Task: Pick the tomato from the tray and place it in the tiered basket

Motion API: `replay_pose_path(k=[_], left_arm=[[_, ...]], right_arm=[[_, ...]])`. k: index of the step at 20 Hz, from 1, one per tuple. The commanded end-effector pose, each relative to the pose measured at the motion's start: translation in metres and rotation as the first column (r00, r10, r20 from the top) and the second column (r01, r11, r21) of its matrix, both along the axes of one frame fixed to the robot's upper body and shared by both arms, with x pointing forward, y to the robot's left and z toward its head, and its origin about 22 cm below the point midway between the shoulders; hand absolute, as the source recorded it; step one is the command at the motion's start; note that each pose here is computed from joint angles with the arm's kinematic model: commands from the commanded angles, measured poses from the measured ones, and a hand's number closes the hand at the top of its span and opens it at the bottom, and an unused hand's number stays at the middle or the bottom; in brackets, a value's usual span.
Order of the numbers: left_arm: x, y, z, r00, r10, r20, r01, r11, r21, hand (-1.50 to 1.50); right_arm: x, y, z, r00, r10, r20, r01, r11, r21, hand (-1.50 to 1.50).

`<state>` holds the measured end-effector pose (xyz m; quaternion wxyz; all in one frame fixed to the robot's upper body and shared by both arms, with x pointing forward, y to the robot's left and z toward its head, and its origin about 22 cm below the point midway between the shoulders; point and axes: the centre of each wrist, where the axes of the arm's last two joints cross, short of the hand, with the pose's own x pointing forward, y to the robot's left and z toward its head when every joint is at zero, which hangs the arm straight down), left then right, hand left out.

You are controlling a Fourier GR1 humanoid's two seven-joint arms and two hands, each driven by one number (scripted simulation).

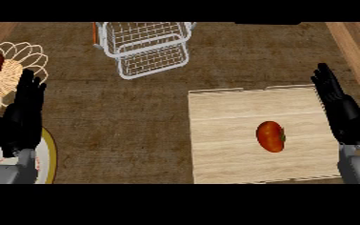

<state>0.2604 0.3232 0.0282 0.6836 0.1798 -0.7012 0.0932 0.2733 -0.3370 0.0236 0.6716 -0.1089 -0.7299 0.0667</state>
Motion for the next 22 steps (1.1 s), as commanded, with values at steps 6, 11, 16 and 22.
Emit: replay_pose_path(k=[6,11,16,22], left_arm=[[0.01,-0.038,0.006,0.978,-0.201,0.06,0.197,0.978,0.063,0.0],[0.012,-0.07,0.004,0.947,-0.313,0.064,0.312,0.95,0.027,0.0],[0.011,-0.084,0.001,0.944,-0.326,0.056,0.323,0.945,0.046,0.0],[0.007,-0.099,-0.001,0.942,-0.331,0.061,0.328,0.943,0.055,0.0]], right_arm=[[0.035,0.08,0.026,0.801,0.152,0.58,-0.538,0.608,0.584,1.5],[0.031,0.11,-0.015,0.757,0.246,0.605,-0.653,0.247,0.716,-1.5],[0.017,0.062,-0.031,0.553,0.224,0.803,-0.831,0.07,0.552,-1.5],[-0.004,-0.06,-0.002,0.475,0.387,0.79,-0.877,0.286,0.387,-1.5]])
